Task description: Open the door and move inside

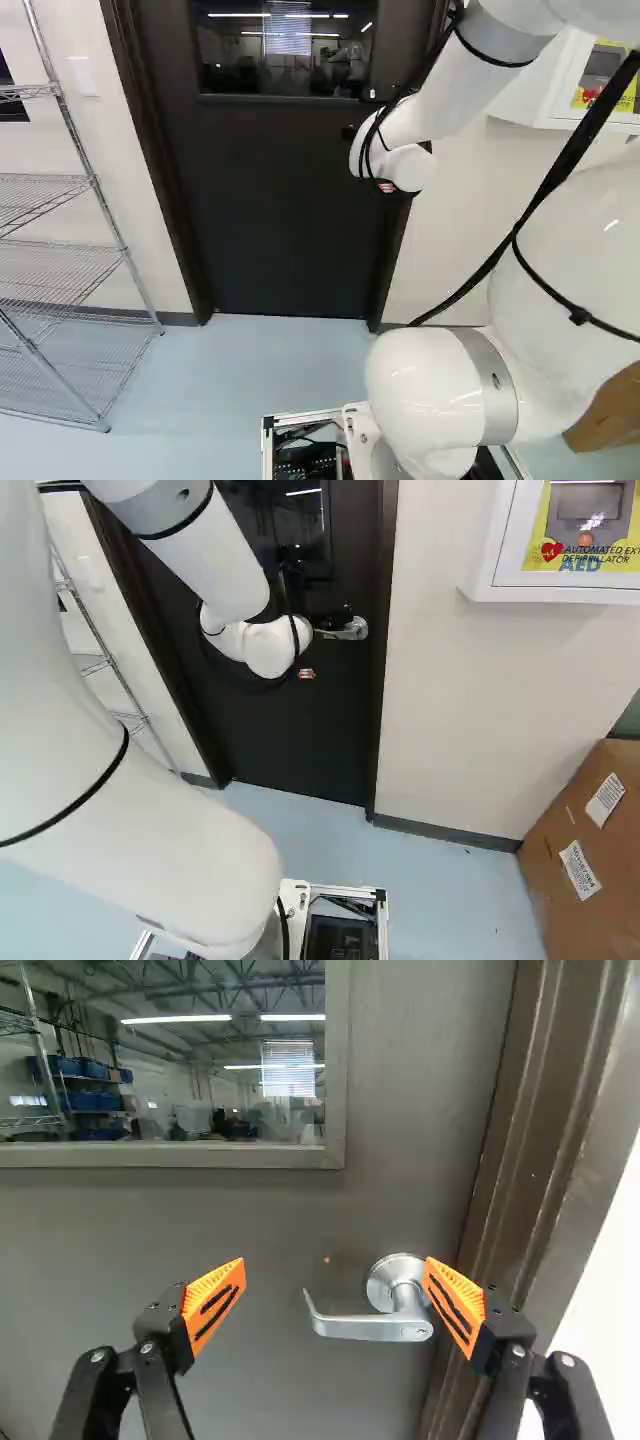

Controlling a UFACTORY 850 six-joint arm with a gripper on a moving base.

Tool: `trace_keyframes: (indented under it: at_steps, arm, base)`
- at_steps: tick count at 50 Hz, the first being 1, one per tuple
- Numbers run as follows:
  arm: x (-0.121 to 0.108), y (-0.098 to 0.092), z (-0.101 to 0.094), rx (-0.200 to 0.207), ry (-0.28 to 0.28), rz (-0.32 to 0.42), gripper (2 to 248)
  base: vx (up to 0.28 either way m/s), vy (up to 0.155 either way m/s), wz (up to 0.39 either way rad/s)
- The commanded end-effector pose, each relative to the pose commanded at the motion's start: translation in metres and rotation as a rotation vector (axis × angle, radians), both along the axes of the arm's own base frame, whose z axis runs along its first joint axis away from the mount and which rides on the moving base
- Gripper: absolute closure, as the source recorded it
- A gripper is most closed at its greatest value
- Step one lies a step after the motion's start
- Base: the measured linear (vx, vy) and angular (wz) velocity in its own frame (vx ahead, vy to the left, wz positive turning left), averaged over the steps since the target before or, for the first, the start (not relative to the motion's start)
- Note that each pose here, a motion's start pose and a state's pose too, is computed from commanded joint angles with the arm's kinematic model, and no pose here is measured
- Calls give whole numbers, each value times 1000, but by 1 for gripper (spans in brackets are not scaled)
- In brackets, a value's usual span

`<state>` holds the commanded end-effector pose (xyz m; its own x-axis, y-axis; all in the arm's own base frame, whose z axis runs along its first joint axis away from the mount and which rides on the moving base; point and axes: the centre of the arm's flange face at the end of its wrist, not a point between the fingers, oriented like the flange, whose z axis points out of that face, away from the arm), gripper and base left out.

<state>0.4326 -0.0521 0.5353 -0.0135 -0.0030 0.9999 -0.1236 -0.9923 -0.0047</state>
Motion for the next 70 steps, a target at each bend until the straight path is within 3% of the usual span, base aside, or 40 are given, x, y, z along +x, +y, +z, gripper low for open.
trace_keyframes:
  at_steps: [16, 30, 39, 70]
  arm:
    - [22, -1, 10, 7, 55, 4, 3]
    - [23, -1, 12, 19, 149, 5, 3]
    - [24, -1, 11, 21, 171, 6, 3]
    - [56, 8, -18, 26, 237, 31, 3]
  base:
    - [0, 0, 0]
    - [0, 0, 0]
    - [0, 0, 0]
    - [0, 0, 0]
